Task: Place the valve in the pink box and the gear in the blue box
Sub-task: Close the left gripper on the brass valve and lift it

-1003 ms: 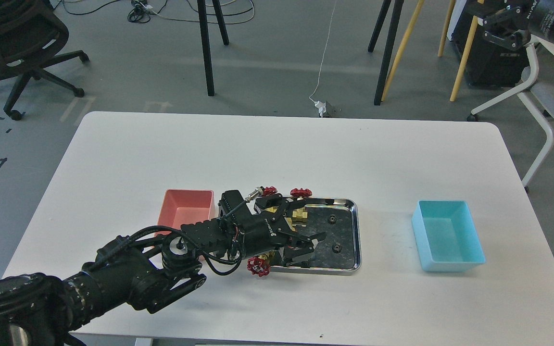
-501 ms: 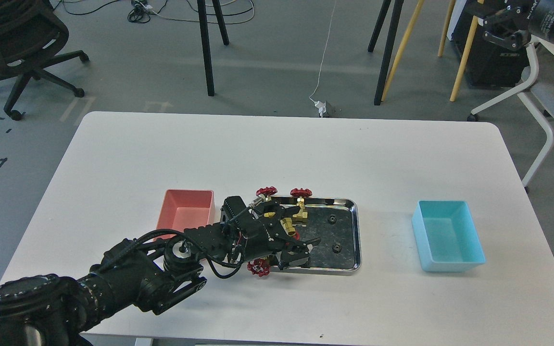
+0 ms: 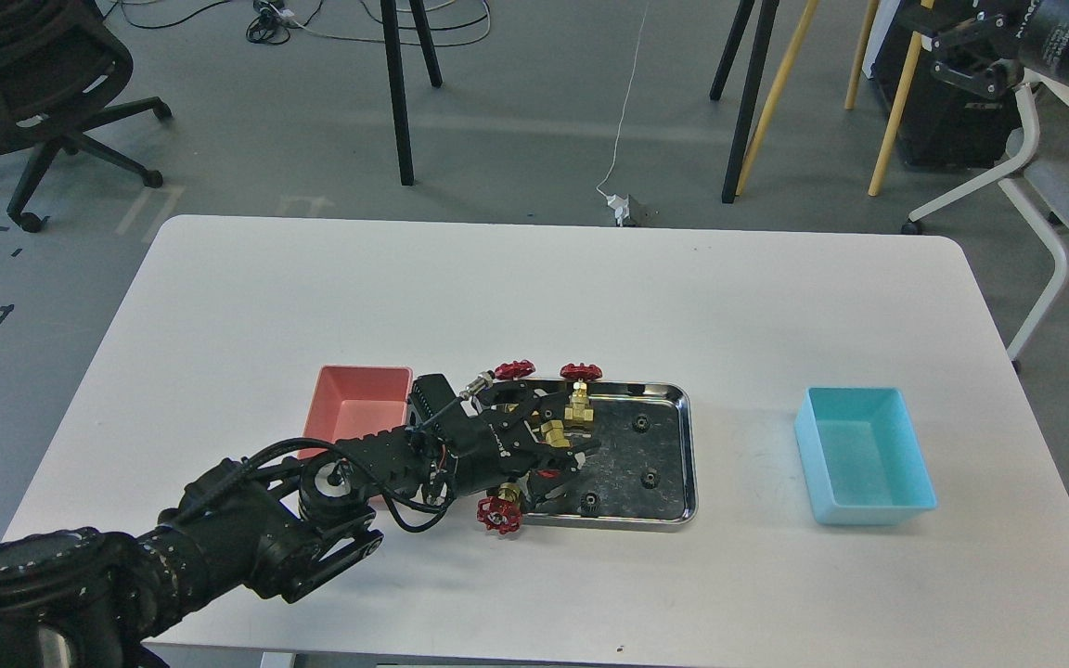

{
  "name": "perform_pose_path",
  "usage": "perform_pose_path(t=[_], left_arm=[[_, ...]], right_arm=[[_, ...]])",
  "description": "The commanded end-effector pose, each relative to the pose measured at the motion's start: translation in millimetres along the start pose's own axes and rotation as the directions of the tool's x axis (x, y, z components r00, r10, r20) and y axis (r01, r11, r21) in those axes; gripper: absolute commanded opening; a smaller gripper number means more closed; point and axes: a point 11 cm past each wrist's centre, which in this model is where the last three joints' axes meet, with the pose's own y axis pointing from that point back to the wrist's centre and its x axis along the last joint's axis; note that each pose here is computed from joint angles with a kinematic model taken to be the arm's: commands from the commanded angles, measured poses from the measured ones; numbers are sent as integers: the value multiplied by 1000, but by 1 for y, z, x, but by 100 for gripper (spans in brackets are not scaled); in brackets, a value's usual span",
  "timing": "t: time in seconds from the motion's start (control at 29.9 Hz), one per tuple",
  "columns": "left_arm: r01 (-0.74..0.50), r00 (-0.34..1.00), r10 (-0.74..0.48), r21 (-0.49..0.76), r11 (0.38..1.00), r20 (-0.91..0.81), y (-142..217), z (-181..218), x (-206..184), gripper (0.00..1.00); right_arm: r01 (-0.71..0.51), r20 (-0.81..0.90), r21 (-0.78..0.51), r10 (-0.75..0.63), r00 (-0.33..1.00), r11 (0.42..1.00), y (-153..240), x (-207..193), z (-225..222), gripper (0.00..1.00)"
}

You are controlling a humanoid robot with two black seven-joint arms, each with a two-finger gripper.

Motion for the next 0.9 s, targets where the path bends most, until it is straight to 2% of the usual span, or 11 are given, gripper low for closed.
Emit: perform_pose_path(t=[0.0, 0.33, 0.6, 0.87], left_arm=[[0, 1000, 0, -8, 1000, -2, 0, 2, -1, 64], [0, 1000, -1, -33, 999, -4, 0, 5, -2, 40], [5, 1000, -5, -33, 999, -6, 0, 5, -2, 15], [-17, 1000, 17, -31, 999, -11, -4, 7, 5, 13]], right_arm=[[0, 0, -2, 0, 1000, 1000, 0, 0, 1, 99], [-1, -2, -4, 1, 1000, 1000, 0, 0, 1, 99], [-1, -1, -4, 1, 1000, 1000, 0, 0, 2, 99], [-2, 1, -6, 2, 1000, 1000, -1, -1, 3, 99]])
